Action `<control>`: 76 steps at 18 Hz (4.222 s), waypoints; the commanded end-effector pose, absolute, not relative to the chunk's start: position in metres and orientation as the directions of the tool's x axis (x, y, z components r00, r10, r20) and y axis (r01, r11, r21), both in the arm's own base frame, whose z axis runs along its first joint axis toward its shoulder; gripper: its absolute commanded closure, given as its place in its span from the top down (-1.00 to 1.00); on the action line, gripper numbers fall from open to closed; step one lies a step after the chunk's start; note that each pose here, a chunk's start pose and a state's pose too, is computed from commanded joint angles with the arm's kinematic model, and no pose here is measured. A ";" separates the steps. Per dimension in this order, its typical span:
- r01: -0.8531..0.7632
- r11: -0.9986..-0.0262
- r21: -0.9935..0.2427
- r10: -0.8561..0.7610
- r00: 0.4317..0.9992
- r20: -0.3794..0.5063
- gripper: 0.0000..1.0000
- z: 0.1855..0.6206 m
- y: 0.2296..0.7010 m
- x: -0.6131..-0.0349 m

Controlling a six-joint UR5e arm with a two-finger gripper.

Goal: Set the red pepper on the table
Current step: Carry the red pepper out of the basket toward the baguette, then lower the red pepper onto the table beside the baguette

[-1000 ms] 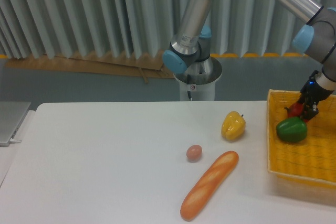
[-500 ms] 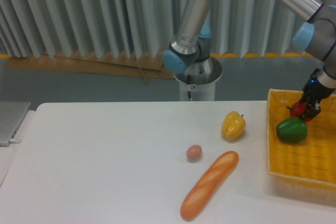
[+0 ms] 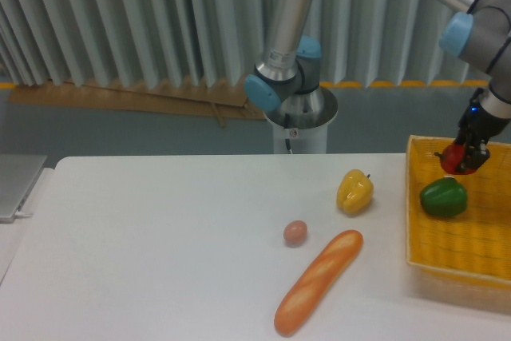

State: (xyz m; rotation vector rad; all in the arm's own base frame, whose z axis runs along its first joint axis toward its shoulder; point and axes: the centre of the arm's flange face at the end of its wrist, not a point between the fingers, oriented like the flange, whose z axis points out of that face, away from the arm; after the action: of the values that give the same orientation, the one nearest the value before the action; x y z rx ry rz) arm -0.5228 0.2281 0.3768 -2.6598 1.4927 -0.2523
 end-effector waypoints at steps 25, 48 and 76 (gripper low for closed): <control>-0.675 -0.735 -0.061 -0.673 0.738 -0.059 -0.10 0.403 0.502 -0.332; -0.639 -0.769 0.001 -0.636 0.765 -0.101 -0.10 0.307 0.588 -0.314; -0.667 -0.744 0.018 -0.668 0.744 -0.039 0.83 0.268 0.610 -0.272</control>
State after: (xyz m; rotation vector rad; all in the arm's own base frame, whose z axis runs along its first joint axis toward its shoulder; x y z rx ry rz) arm -0.2723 0.6102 0.2680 -2.9360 1.1241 0.0668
